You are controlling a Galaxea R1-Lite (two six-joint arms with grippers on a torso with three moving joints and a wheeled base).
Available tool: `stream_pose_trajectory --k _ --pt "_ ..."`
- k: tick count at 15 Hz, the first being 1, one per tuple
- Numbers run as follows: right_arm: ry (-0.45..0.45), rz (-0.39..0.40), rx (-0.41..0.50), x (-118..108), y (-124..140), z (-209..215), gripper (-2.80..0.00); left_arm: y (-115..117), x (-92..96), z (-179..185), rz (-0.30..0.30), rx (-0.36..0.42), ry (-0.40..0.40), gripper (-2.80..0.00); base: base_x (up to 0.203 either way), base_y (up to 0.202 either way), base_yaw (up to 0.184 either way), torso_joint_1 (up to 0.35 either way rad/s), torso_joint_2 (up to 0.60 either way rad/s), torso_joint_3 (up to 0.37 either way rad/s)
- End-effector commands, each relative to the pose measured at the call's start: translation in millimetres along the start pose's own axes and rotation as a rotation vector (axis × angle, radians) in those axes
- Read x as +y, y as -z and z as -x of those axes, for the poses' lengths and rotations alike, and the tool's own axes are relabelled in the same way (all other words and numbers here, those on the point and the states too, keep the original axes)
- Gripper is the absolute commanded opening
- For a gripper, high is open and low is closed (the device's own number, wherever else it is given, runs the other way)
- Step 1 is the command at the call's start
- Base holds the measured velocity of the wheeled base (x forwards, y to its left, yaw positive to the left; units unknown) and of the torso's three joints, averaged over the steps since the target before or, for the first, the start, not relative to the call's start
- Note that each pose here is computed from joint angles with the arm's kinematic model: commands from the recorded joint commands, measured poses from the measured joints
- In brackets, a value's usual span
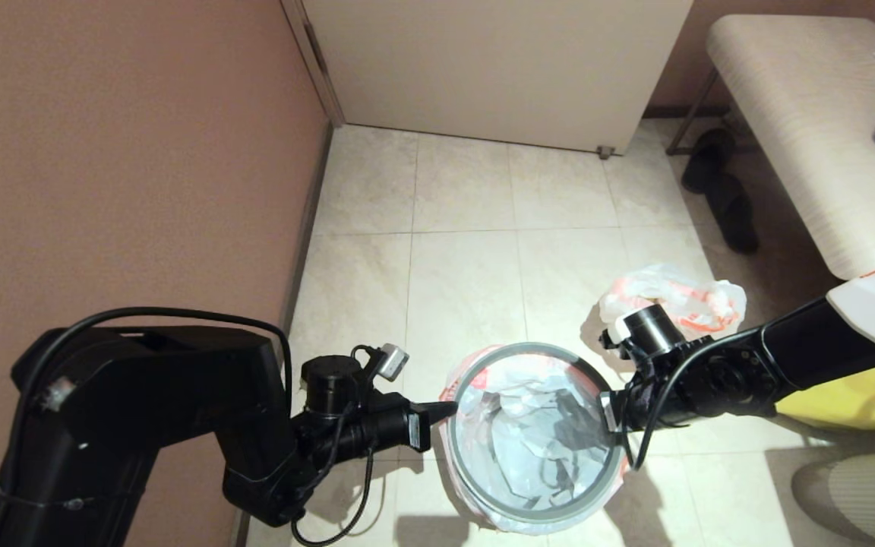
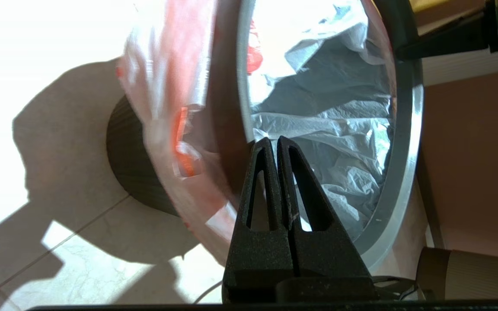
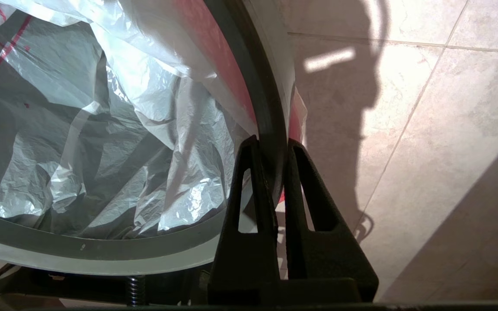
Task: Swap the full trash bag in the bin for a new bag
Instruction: Place the trash can ring on the trash can
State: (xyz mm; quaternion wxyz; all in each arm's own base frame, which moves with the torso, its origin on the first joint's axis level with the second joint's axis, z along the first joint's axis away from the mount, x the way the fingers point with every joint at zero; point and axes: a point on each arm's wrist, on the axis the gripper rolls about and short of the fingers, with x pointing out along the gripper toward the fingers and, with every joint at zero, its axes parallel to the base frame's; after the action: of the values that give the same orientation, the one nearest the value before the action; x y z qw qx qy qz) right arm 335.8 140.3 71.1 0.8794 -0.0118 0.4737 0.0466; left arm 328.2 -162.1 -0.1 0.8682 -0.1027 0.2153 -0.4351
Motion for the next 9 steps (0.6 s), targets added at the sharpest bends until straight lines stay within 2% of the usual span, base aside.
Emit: stream_pose_trajectory --k 1,3,5,9 --pt "0.003 -0.001 0.006 -0.1 1.1 -1.8 -2.8 1.7 0.9 -3.0 0.003 0.006 -0.007 -2.8 0.0 0.0 0.0 0.0 0.0 0.0" --pt "0.003 -0.003 0.006 -1.1 0.7 -1.7 -2.8 2.0 3.2 -5.9 0.014 0.033 -0.036 -2.8 0.0 0.0 0.0 0.0 0.0 0.0" --pt "0.003 -0.003 0.007 -1.0 0.7 -2.4 -2.8 4.4 4.8 -7.4 -0.013 0.04 -0.045 -2.8 0.0 0.0 0.0 0.0 0.0 0.0" --pt "0.003 -0.004 0.011 -1.4 1.3 -4.5 -2.8 5.9 7.3 -9.5 -0.004 0.061 -0.063 -2.8 0.0 0.0 0.0 0.0 0.0 0.0"
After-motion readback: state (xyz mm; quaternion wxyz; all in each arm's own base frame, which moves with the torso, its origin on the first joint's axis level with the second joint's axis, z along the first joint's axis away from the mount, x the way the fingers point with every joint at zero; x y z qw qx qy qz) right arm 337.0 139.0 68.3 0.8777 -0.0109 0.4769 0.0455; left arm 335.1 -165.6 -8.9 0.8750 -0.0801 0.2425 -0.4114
